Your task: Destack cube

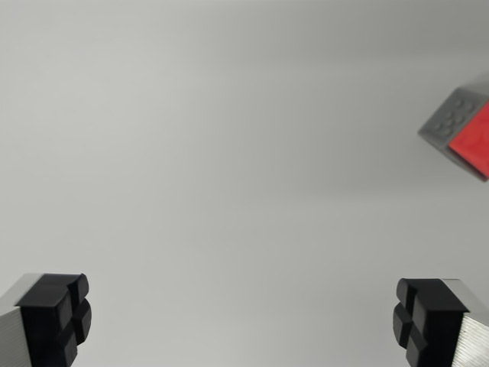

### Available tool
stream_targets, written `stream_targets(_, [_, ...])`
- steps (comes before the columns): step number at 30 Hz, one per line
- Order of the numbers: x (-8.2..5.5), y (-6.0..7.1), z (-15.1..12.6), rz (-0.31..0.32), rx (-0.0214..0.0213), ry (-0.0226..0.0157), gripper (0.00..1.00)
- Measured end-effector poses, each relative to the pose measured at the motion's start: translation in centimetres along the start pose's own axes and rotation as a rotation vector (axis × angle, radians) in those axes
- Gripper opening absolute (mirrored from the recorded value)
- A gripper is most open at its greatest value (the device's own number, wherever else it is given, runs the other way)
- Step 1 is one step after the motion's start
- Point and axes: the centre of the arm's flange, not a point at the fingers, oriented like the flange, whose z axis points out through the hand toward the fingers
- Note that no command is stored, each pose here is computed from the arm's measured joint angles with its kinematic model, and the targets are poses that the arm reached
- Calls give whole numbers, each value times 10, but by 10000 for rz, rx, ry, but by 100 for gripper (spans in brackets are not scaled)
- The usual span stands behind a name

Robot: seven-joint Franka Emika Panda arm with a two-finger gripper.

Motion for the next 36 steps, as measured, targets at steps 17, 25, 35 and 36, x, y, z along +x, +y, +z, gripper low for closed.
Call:
stream_targets(17, [29,31,15,1287,126,44,100])
stream_targets(25, [47,49,23,2047,215,78,100])
stream_targets(35, [72,75,36,3176,328,109,100])
stream_targets(36, [75,78,38,3295,341,111,100])
